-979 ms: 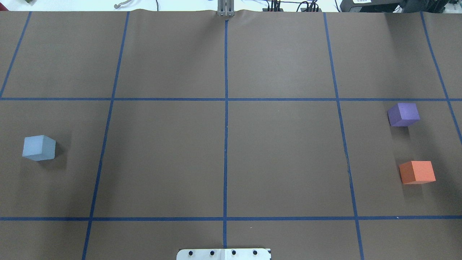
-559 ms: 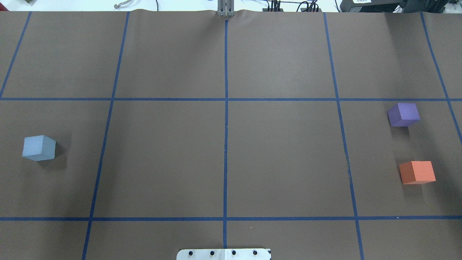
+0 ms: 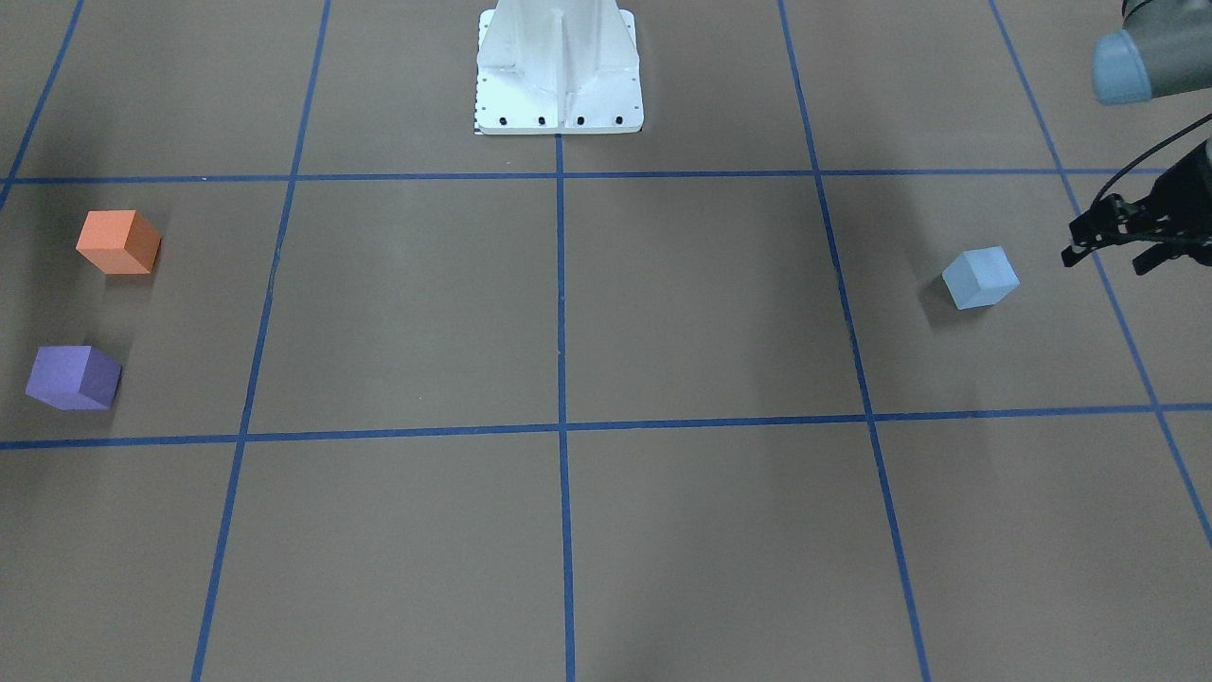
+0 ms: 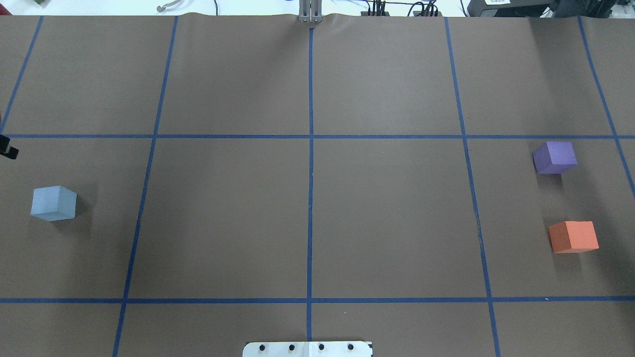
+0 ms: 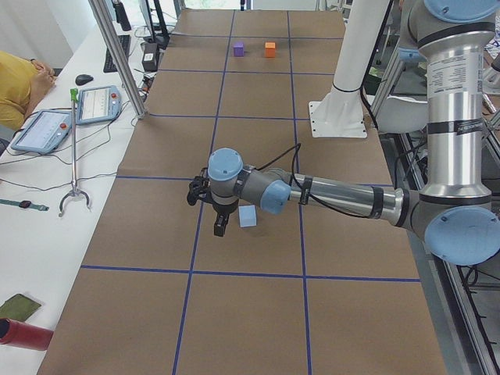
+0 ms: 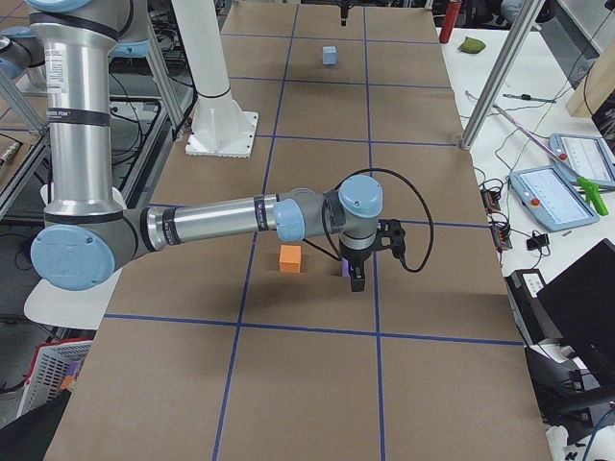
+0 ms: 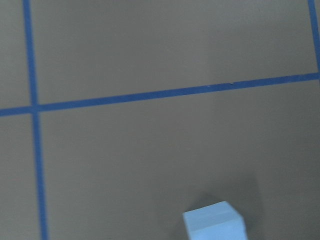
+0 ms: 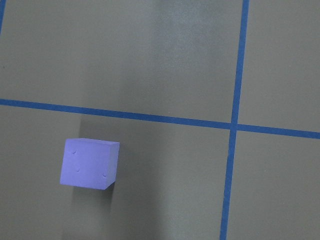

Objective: Place blue block between orange and purple blocks
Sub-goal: 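Lower the left gripper onto the light blue cube and grasp it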

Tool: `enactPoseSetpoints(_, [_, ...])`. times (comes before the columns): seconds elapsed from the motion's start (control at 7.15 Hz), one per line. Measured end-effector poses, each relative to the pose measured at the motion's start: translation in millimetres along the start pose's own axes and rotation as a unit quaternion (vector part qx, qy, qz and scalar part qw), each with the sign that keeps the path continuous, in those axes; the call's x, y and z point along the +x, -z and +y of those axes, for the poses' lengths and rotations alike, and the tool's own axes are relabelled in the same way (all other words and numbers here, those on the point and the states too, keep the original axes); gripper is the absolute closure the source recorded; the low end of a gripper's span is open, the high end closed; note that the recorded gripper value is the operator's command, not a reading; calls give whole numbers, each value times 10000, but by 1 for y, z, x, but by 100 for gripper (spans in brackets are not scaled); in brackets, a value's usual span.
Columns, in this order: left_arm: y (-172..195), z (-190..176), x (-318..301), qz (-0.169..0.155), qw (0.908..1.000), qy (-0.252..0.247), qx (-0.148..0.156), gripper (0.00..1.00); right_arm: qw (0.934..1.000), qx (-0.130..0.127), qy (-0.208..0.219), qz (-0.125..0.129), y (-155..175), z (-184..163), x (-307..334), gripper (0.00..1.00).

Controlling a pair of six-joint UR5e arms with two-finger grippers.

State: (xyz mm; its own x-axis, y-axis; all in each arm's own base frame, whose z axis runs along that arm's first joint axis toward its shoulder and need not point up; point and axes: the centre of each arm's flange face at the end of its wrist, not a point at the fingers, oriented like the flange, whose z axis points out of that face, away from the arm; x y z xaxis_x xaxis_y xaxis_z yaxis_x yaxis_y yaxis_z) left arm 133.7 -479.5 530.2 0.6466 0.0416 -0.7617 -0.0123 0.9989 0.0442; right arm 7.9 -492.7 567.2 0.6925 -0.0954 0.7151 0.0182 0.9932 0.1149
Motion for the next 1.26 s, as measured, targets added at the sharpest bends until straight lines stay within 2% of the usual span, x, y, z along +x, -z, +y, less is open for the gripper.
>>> enactPoseSetpoints(0.14, [-23, 5, 25, -44, 9992, 365, -165, 0, 10000, -29, 1, -57, -2, 0, -1, 0])
enactPoseSetpoints(0.28, [-45, 12, 39, -190, 9981, 523, -251, 0, 9999, -48, 10, -115, -4, 0, -2, 0])
enactPoseSetpoints(0.56, [-76, 19, 38, -434, 9966, 597, -361, 0, 9998, -67, 48, -196, -5, 0, -6, 0])
enactPoseSetpoints(0.84, [-95, 22, 34, -443, 9961, 655, -393, 0, 9995, -148, 88, -256, -12, 1, -10, 0])
enactPoseSetpoints(1.26, [-118, 29, 36, -503, 9949, 669, -566, 0, 9994, -84, 194, -285, -12, -1, -15, 0])
